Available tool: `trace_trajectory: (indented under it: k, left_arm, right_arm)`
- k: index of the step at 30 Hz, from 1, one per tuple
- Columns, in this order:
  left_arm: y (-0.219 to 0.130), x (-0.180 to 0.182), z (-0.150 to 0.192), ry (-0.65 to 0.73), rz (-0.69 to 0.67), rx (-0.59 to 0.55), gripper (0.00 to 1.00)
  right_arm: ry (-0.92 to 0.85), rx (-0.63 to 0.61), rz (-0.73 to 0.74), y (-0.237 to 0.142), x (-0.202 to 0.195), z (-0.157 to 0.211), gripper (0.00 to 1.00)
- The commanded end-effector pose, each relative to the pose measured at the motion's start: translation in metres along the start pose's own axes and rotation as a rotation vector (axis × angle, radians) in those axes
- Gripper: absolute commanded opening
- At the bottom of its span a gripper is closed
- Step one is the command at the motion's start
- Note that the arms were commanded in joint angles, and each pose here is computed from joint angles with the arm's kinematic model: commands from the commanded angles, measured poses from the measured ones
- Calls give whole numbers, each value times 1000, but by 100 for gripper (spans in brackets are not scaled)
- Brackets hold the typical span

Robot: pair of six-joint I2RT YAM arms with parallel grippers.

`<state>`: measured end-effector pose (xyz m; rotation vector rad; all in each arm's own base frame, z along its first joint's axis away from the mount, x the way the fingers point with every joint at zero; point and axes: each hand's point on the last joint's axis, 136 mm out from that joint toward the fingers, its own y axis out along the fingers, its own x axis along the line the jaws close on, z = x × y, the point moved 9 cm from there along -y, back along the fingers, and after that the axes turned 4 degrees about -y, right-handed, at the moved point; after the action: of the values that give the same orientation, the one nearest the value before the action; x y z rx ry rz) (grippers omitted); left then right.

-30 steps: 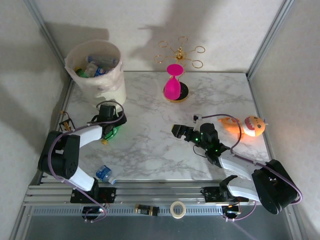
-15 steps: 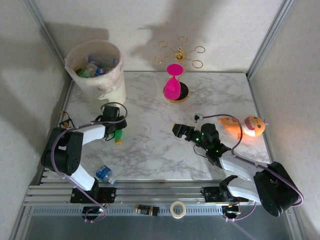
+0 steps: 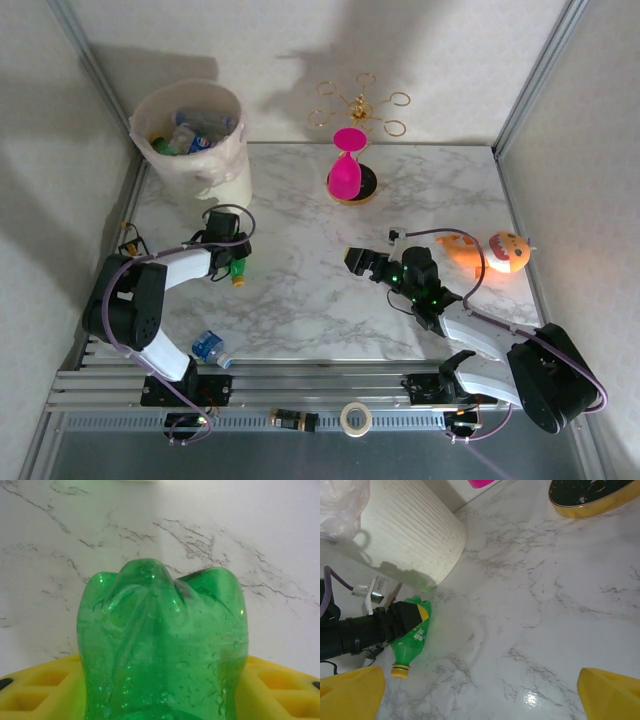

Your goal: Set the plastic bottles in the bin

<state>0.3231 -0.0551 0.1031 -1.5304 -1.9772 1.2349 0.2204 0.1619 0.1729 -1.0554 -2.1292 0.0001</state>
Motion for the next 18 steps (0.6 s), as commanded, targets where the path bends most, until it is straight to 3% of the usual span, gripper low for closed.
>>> trace_trajectory:
  k: [1,7,10,18]
  left_arm:
    - [-11,-5,-5,-1,23,-25,27]
    - [-30,-10,-17,-28,82,-80,17]
    - [-42,-14,-22,-45,124,-101,0]
    - [-90,-22,-44,-110,241,-202,0]
  right_arm:
    - [-5,-16,9,-3,-1,1,99]
    - [-6,-22,5,-4,0,0,99]
    - [-7,-24,1,-4,0,0,99]
    - [-5,-36,-10,-7,1,1,99]
